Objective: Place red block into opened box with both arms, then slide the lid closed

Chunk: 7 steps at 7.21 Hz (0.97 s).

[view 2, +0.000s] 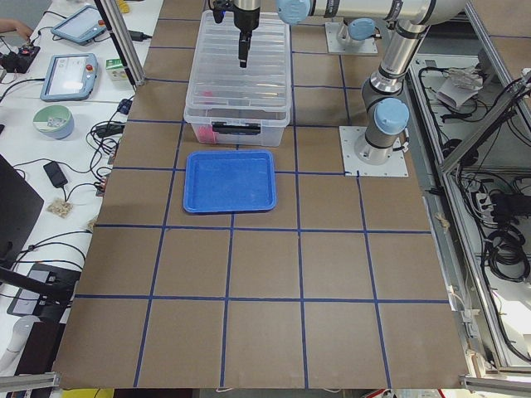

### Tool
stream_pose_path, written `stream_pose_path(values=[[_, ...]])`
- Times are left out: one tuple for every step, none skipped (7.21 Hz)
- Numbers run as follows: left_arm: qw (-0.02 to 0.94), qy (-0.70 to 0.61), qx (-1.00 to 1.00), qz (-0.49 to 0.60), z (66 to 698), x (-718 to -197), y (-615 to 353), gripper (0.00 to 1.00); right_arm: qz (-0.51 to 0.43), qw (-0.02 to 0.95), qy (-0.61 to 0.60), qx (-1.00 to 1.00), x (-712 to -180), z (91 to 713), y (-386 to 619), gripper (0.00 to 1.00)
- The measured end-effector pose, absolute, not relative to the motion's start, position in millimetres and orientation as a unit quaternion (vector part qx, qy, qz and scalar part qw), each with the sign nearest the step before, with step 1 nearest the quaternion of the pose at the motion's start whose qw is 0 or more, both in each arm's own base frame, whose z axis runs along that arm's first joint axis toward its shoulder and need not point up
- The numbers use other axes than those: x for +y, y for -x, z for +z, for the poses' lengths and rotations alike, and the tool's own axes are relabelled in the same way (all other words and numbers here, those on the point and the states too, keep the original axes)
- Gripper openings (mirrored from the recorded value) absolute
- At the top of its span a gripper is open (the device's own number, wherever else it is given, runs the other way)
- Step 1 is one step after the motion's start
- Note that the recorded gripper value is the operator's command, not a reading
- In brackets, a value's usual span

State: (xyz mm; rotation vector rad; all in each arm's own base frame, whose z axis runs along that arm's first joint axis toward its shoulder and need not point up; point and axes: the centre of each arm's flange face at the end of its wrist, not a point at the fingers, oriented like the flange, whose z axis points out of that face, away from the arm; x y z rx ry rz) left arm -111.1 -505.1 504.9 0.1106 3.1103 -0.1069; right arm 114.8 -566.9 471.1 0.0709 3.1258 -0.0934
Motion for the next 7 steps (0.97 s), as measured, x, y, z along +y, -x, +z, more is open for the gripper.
stream_pose_path(values=[[0.013, -0.033, 0.999, -0.033, 504, -506, 111, 1.00, -0.042, 0.010, -0.025, 0.999, -552, 504, -140, 1.00], [0.013, -0.030, 0.999, -0.033, 503, -506, 111, 1.00, -0.048, 0.012, -0.029, 0.998, -536, 520, -160, 1.00], [0.014, -0.029, 0.999, -0.032, 504, -506, 111, 1.00, -0.046, 0.012, -0.032, 0.998, -527, 523, -168, 1.00], [0.014, -0.028, 0.999, -0.031, 505, -505, 112, 1.00, -0.044, 0.009, -0.033, 0.998, -523, 523, -170, 1.00], [0.013, -0.027, 0.999, -0.030, 507, -504, 111, 1.00, -0.044, 0.009, -0.033, 0.998, -521, 522, -171, 1.00], [0.013, -0.022, 0.999, -0.028, 507, -505, 111, 1.00, -0.045, 0.010, -0.033, 0.998, -520, 523, -172, 1.00], [0.013, -0.014, 0.999, -0.028, 507, -506, 111, 1.00, -0.046, 0.012, -0.033, 0.998, -520, 524, -173, 1.00]])
